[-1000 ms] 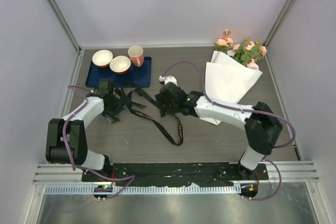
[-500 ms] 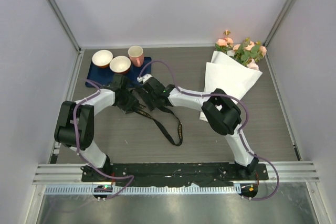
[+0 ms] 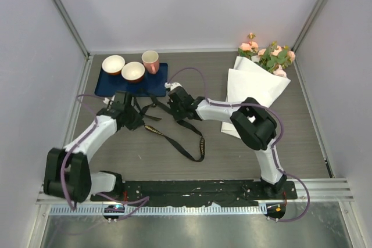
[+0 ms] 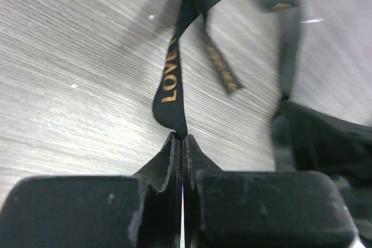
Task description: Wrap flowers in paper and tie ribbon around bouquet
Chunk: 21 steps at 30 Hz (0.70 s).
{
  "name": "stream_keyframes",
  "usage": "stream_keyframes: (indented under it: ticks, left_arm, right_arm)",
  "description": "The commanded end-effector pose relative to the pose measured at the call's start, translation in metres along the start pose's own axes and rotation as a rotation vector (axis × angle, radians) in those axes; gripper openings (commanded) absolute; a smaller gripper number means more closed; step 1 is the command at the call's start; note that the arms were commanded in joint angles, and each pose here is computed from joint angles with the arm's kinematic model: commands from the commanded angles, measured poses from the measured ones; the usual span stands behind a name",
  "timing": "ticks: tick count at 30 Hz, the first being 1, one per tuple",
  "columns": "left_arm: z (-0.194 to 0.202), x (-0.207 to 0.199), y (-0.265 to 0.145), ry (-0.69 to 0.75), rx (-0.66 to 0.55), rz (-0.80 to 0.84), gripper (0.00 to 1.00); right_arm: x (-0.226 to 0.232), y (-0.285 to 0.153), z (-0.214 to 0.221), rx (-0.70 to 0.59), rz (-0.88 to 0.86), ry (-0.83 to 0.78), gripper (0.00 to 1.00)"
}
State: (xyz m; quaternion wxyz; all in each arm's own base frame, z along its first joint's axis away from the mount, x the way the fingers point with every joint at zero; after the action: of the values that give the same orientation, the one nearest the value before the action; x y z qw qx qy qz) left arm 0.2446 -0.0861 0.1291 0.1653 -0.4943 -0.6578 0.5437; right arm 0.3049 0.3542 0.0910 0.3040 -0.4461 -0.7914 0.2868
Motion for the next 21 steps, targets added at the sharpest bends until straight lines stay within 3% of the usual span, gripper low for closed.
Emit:
stream_keyframes:
  ticks: [1,4,6,8,12,13,15,19,21]
  left_arm:
    - [-0.006,0.002,-0.065,0.055,-0.125,0.067,0.00]
    - [-0.014,0.008,-0.108,0.039,-0.254,0.052,0.00]
    - [-0.021,0.013,-0.136,-0.004,-0.375,0.048,0.00]
    - [-0.023,0.016,-0.150,-0.029,-0.433,0.051,0.00]
    - [-0.033,0.016,-0.173,-0.053,-0.532,0.056,0.00]
    - [-0.035,0.014,-0.173,-0.048,-0.533,0.060,0.00]
    - [-0.036,0.008,-0.172,-0.007,-0.514,0.100,0.00]
    - [-0.026,-0.020,-0.149,0.063,-0.330,0.313,0.00]
    - [-0.020,-0.027,-0.128,0.082,-0.223,0.328,0.00]
  right_arm:
    - [-0.006,-0.058,-0.001,-0.020,0.054,0.144,0.00]
    - [-0.029,-0.099,0.011,-0.050,0.259,0.276,0.00]
    - [-0.039,-0.148,0.023,-0.112,0.346,0.387,0.00]
    - [-0.055,-0.203,0.025,-0.274,0.422,0.472,0.00]
    - [-0.092,-0.274,0.045,-0.441,0.557,0.621,0.00]
    - [-0.103,-0.289,0.044,-0.534,0.617,0.666,0.00]
    - [-0.134,-0.319,0.055,-0.562,0.739,0.720,0.00]
    - [-0.176,-0.344,0.068,-0.579,0.904,0.782,0.00]
    - [-0.191,-0.352,0.073,-0.603,0.987,0.812,0.00]
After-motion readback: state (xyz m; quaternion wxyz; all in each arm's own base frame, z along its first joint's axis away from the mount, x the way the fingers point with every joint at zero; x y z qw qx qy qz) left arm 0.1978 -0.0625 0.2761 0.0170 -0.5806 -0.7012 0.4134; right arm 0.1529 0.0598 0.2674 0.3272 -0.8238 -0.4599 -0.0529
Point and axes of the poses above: each gripper's point midway between its finger pads, its own y axis out along the fingers, its own x axis along the line the jaws close on, z = x × y, the point moved 9 cm from there along -y, back along the fingers, and after that the axes turned 10 degrees about y, right-handed, at the moved point
